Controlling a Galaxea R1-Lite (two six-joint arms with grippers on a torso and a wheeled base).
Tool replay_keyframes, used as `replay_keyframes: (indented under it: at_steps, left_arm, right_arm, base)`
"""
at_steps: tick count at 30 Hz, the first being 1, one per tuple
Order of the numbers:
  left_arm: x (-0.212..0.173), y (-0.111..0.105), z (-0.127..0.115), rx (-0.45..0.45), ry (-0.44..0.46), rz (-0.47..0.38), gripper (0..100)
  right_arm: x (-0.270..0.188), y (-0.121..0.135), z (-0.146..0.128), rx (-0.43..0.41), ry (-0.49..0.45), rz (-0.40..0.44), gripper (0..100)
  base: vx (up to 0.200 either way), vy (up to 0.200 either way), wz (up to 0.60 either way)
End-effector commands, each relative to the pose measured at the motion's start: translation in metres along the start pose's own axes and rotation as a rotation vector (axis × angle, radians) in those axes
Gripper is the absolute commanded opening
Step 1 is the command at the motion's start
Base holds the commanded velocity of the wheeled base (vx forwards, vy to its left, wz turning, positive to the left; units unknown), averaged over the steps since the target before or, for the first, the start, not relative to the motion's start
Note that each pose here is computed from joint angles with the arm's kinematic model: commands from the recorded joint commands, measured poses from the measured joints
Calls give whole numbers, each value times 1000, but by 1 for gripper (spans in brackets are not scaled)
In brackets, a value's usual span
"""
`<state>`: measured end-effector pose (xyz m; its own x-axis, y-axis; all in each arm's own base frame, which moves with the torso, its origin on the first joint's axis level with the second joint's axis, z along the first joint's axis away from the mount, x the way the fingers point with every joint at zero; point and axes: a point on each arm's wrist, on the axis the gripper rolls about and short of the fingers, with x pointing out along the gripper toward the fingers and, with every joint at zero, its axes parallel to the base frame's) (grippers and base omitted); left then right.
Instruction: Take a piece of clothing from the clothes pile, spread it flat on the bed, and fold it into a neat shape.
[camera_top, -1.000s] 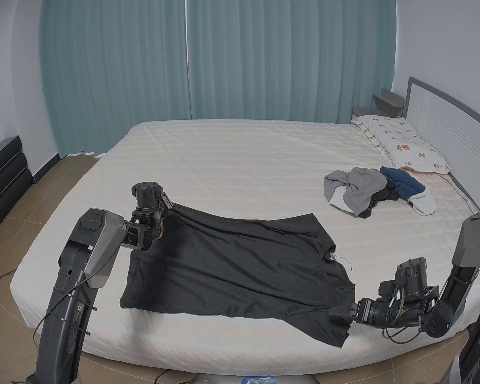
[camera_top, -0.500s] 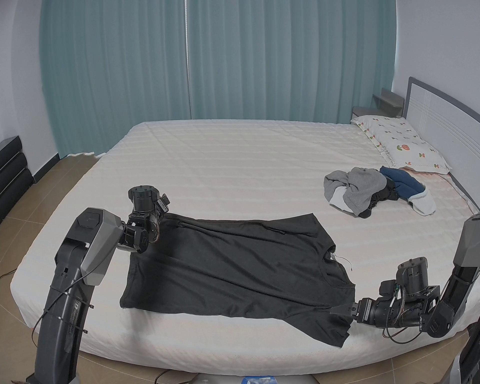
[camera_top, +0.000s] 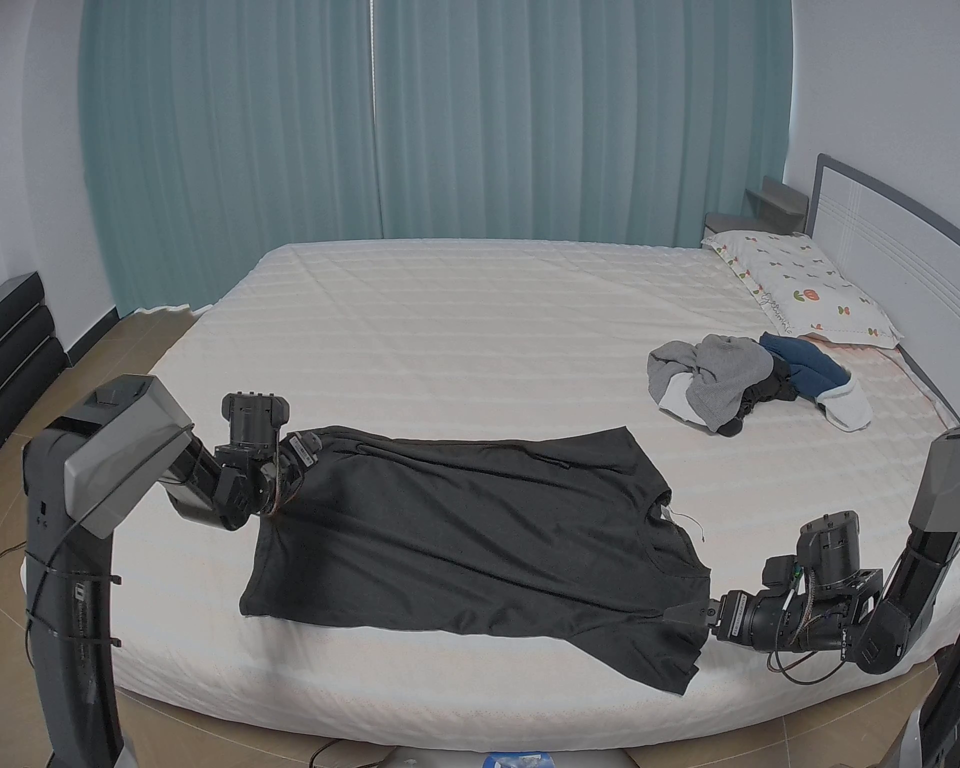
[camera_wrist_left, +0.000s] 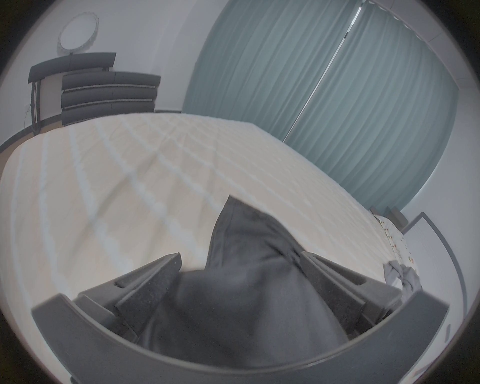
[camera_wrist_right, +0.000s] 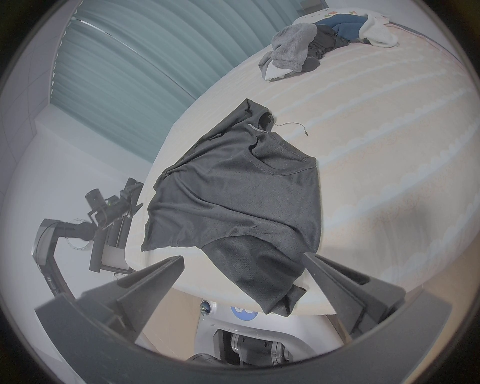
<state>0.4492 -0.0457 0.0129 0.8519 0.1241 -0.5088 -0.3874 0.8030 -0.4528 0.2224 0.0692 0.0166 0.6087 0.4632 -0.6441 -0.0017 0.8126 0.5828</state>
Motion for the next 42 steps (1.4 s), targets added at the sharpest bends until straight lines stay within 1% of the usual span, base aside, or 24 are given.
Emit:
replay_keyframes:
  at_steps: [1,5,6,7,8,10,17,20,27,30,34,38,39,42]
  left_arm:
    - [-92,0,-5,-50,100,-81,100]
    - [-107,14,-31,-59,153,-70,100]
    - [-107,14,-31,-59,153,-70,100]
    - [-113,22,-43,-51,186,-52,100]
    - [-115,25,-47,-46,197,-44,100]
    - [-120,34,-55,-44,219,-21,100]
    - [-136,55,-70,-76,264,30,100]
    - [-135,59,-74,-82,267,41,100]
    - [-111,69,-83,-93,277,95,100]
    - [-96,69,-80,-129,255,103,100]
    - [-85,73,-80,-141,247,116,100]
    - [-77,74,-70,-166,215,113,100]
    - [-77,75,-69,-169,212,115,0]
    - [-81,77,-69,-170,216,122,0]
  right_arm:
    - [1,-2,1,6,-3,-6,100]
    - [0,-2,1,7,-5,-6,100]
    - [0,-2,1,7,-5,-6,100]
    - [0,-3,1,10,-7,-9,100]
    - [0,-3,2,11,-8,-9,100]
    - [0,-4,1,12,-7,-10,100]
    - [1,-4,2,13,-7,-10,100]
    - [3,-5,1,17,-1,-14,100]
    - [4,-6,2,19,-1,-17,100]
    - [4,-6,2,19,-1,-17,100]
    - [4,-6,2,19,-1,-15,100]
    - [5,-7,3,25,-5,-20,100]
    - [6,-8,4,29,-8,-23,100]
    - [9,-13,7,42,-13,-34,100]
  base:
    - [0,0,0]
    - [0,0,0]
    - [0,0,0]
    - [0,0,0]
    - [-200,0,0]
    - [-200,0,0]
    - [0,0,0]
    - [0,0,0]
    - [0,0,0]
    - [0,0,0]
    - [0,0,0]
    - [0,0,0]
    - [0,0,0]
    - [0,0,0]
